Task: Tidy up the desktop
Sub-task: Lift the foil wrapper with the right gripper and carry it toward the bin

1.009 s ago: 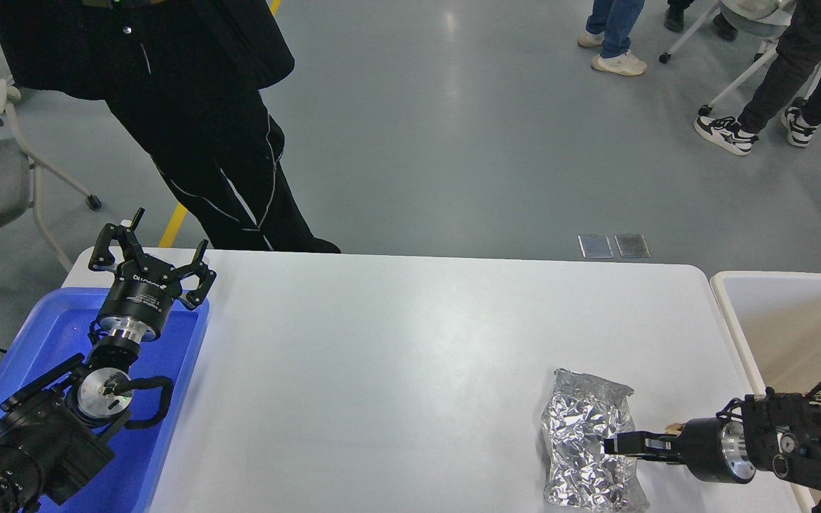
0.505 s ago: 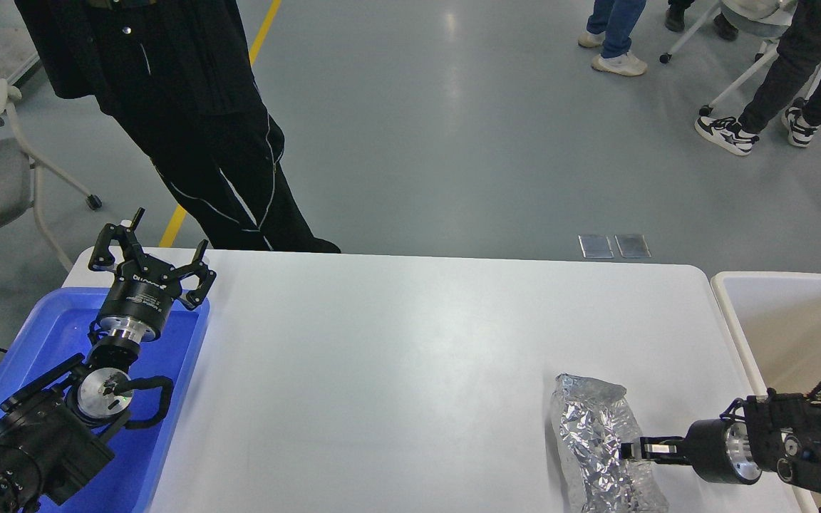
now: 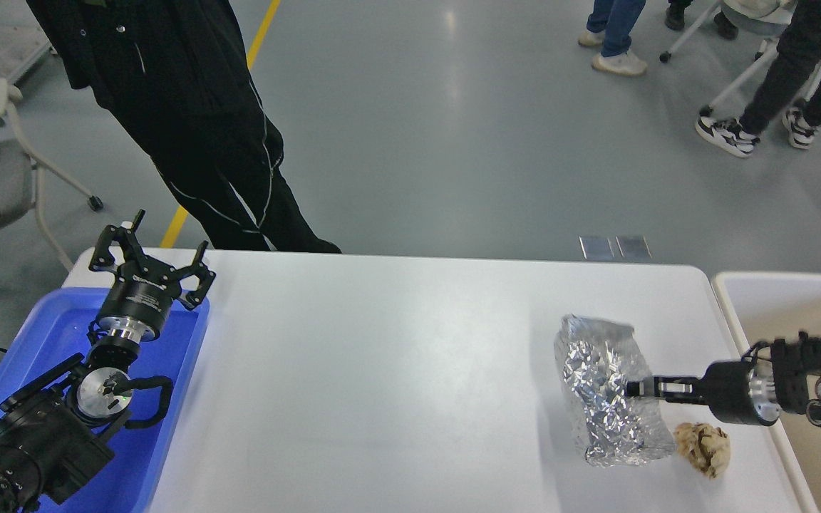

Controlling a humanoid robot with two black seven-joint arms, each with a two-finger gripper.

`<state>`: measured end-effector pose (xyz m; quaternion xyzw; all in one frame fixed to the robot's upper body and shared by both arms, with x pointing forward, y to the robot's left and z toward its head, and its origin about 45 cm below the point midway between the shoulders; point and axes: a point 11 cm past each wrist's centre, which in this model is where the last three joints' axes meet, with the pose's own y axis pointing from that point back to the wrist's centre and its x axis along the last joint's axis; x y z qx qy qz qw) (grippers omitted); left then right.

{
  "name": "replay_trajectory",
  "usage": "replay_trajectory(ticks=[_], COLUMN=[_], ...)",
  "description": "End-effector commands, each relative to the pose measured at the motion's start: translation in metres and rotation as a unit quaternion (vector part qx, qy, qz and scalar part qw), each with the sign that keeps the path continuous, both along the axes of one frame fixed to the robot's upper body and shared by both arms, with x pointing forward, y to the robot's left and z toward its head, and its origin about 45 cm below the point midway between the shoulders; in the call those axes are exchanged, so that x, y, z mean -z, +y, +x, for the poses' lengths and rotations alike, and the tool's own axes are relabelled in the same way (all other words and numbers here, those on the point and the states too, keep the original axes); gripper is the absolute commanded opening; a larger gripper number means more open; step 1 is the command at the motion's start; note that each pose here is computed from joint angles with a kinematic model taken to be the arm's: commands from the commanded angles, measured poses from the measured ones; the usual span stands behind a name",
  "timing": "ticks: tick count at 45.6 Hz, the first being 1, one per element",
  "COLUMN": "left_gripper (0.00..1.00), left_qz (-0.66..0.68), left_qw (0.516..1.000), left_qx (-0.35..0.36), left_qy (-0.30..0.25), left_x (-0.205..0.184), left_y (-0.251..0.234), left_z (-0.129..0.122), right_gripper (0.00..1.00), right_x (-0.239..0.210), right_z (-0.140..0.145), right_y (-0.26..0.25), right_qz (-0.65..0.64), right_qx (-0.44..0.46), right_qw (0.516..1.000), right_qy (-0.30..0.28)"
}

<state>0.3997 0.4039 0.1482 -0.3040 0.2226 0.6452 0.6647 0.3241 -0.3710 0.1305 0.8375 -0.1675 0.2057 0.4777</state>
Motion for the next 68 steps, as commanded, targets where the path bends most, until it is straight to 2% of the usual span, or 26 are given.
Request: replay_trajectory(ticks=[1, 9, 21, 33, 38, 45, 49, 57, 68], left_gripper=[1.00, 1.00, 1.00, 1.00, 1.00, 1.00, 1.00, 1.00, 1.00], left_qz=[0.000, 0.000, 0.000, 0.000, 0.000, 0.000, 0.000, 0.000, 0.000], left_qw=[1.000, 1.000, 1.000, 1.000, 1.000, 1.000, 1.000, 1.000, 1.000], left_qx=[0.000, 0.000, 0.000, 0.000, 0.000, 0.000, 0.000, 0.000, 0.000], left_qy=[0.000, 0.000, 0.000, 0.000, 0.000, 0.000, 0.000, 0.000, 0.000], left_x=[0.000, 0.000, 0.000, 0.000, 0.000, 0.000, 0.000, 0.000, 0.000], left_y=[0.000, 0.000, 0.000, 0.000, 0.000, 0.000, 0.000, 0.000, 0.000], left_z=[0.000, 0.000, 0.000, 0.000, 0.000, 0.000, 0.000, 0.000, 0.000], right_gripper=[0.00, 0.00, 0.00, 0.00, 0.00, 0.00, 0.00, 0.00, 0.00], right_x=[-0.083, -0.142, -0.220, -0.248, -0.261, -0.277, -0.274, -0.253, -0.205], right_z=[0.026, 0.046, 0.064, 0.071, 0.083, 0.096, 0.102, 0.097, 0.075], right_y=[0.002, 0.002, 0.005, -0.002, -0.034, -0.107, -0.136, -0.195, -0.244], right_qz=[0.037, 0.060, 0.110, 0.128, 0.125, 0.099, 0.081, 0.040, -0.053], right_qx=[-0.001, 0.000, 0.008, 0.020, 0.073, 0.182, 0.228, 0.325, 0.408], right_qw=[0.998, 0.994, 0.987, 0.982, 0.975, 0.955, 0.944, 0.916, 0.884], right_qy=[-0.059, -0.096, -0.115, -0.140, -0.167, -0.211, -0.222, -0.231, -0.222])
